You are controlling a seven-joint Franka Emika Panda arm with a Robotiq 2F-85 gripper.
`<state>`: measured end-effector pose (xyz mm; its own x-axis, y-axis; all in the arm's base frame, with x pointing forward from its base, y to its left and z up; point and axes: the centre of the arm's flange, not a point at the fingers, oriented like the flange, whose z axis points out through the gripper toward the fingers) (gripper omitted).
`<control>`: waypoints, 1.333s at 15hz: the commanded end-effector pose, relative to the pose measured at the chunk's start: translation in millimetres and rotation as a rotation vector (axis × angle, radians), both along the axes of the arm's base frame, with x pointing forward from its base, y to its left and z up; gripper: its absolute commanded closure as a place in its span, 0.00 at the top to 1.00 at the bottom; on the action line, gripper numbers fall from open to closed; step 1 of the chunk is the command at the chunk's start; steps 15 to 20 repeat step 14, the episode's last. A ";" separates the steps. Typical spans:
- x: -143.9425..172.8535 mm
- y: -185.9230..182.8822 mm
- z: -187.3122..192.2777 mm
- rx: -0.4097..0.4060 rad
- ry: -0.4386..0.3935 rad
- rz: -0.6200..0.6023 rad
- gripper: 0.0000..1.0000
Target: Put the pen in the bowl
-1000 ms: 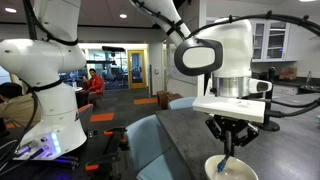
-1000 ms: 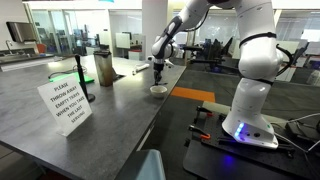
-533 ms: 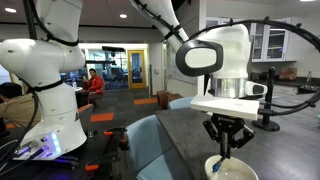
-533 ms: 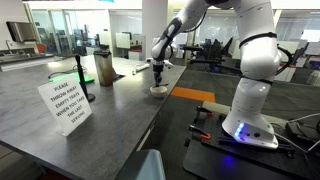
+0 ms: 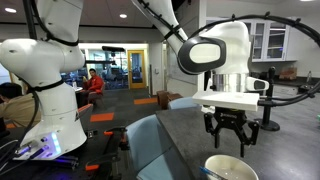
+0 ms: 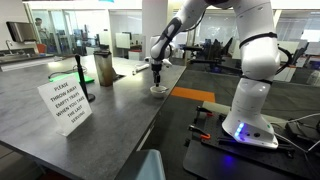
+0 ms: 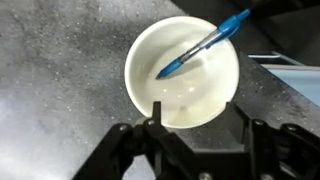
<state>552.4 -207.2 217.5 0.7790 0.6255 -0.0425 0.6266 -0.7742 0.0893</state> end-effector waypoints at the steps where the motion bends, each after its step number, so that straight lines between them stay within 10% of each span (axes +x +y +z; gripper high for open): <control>1: 5.9 11.4 11.8 -0.011 0.018 0.013 1.00; 9: -6.5 43.7 64.9 0.017 0.159 -0.102 1.00; 20: -21.0 62.7 107.6 -0.055 0.083 -0.202 1.00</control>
